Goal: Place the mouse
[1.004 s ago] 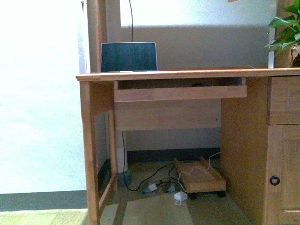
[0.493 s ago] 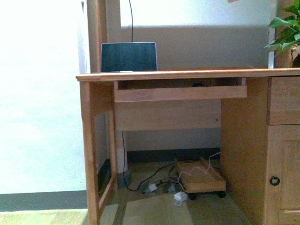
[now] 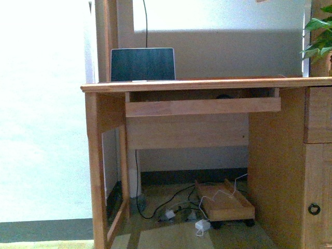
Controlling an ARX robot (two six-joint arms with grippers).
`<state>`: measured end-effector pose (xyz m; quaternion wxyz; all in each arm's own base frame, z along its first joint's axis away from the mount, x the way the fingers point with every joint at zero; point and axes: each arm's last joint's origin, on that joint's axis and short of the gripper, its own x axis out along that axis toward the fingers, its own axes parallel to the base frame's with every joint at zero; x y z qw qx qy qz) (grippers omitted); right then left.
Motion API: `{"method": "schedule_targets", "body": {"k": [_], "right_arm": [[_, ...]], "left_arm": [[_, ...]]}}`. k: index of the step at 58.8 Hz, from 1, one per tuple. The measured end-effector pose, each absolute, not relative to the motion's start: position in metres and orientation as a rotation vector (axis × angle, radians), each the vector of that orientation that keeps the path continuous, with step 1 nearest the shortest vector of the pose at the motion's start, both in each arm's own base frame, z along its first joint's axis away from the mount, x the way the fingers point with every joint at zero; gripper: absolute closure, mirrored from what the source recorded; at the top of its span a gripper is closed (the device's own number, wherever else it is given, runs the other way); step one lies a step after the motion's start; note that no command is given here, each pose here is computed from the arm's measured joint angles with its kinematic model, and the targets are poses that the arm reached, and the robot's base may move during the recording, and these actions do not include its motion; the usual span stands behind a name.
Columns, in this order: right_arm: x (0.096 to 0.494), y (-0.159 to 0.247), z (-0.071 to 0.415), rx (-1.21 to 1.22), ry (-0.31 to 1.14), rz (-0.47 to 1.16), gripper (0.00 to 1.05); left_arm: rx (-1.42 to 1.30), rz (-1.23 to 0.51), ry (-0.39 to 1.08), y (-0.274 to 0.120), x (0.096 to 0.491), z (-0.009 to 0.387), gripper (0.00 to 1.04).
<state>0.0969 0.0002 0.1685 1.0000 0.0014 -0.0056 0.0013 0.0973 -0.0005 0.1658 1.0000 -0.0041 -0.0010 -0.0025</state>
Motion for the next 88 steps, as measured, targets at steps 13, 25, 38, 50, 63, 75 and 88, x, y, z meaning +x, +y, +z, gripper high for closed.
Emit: {"method": "schedule_targets", "body": {"k": [13, 25, 38, 50, 63, 75, 88], "right_arm": [[0.0969, 0.0002, 0.1685, 0.003, -0.011, 0.003, 0.07], [0.0969, 0.0002, 0.1685, 0.003, -0.011, 0.003, 0.07], [0.0969, 0.0002, 0.1685, 0.003, -0.011, 0.003, 0.07], [0.0970, 0.0001, 0.1684, 0.003, -0.009, 0.000, 0.07], [0.0969, 0.0002, 0.1685, 0.003, -0.010, 0.002, 0.07], [0.0969, 0.0002, 0.1685, 0.003, -0.010, 0.003, 0.07], [0.0969, 0.0002, 0.1685, 0.003, -0.010, 0.003, 0.07]], "left_arm": [[-0.008, -0.005, -0.002, -0.0005, 0.0973, 0.1658, 0.08], [-0.008, -0.005, -0.002, -0.0005, 0.0973, 0.1658, 0.08], [-0.008, -0.004, -0.002, -0.0004, 0.0973, 0.1659, 0.08], [-0.008, -0.005, -0.002, -0.0004, 0.0973, 0.1659, 0.08], [-0.008, -0.005, -0.003, -0.0004, 0.0973, 0.1659, 0.08], [-0.008, -0.004, -0.003, -0.0004, 0.0973, 0.1659, 0.08], [-0.008, -0.005, -0.003, -0.0004, 0.0973, 0.1659, 0.08]]}}
